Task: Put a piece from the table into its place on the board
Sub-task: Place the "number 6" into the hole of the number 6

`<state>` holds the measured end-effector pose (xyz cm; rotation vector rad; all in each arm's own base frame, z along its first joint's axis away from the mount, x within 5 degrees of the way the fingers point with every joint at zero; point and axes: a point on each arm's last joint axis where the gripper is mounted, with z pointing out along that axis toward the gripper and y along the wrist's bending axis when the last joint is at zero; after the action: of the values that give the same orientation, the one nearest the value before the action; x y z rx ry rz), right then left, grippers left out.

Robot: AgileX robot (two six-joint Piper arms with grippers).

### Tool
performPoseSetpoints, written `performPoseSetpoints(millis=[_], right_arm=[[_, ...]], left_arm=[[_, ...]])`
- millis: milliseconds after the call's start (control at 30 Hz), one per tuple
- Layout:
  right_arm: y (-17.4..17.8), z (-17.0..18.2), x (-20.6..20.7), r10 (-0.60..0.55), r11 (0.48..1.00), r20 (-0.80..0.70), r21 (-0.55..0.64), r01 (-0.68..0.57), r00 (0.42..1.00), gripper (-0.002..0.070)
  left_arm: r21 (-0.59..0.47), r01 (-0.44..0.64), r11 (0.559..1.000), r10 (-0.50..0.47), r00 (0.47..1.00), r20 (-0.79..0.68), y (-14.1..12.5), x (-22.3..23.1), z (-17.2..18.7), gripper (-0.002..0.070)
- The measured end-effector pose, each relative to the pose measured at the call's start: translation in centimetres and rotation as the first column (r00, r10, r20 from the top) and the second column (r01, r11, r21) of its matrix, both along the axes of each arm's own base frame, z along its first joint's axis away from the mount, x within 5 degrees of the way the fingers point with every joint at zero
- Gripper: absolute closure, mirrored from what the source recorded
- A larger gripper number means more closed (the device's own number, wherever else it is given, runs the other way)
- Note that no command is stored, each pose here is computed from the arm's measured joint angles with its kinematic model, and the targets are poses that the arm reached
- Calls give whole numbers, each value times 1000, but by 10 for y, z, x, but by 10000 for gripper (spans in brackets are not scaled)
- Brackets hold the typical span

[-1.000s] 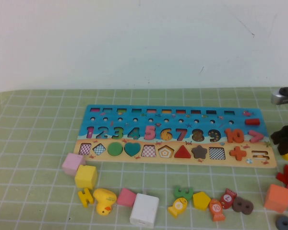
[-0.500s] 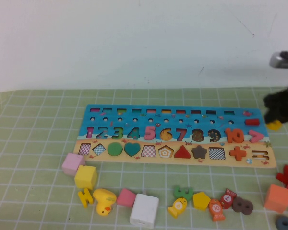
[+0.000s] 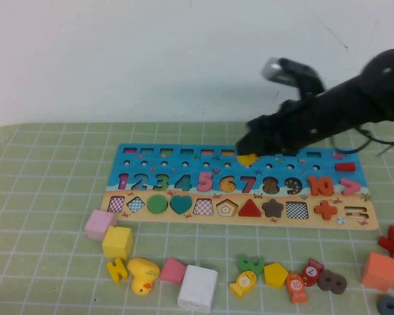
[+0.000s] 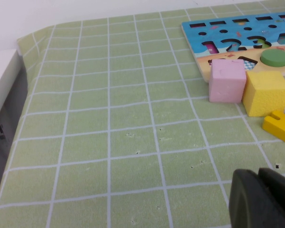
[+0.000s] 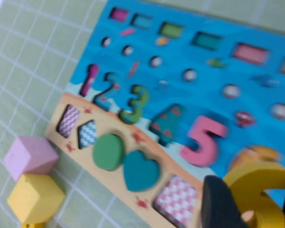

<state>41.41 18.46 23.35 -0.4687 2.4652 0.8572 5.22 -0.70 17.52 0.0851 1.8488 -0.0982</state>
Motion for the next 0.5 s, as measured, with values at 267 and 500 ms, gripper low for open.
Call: performPoseSetpoints(millis=[267, 500], right_arm=[[57, -21, 12, 77, 988, 11, -134, -75, 997, 406], [70, -45, 17, -20, 954, -51, -301, 3, 998, 406]], left_arm=[[0, 0, 1000, 0, 1000, 0, 0, 0, 0, 677], [0, 0, 1000, 0, 1000, 0, 0, 0, 0, 677]])
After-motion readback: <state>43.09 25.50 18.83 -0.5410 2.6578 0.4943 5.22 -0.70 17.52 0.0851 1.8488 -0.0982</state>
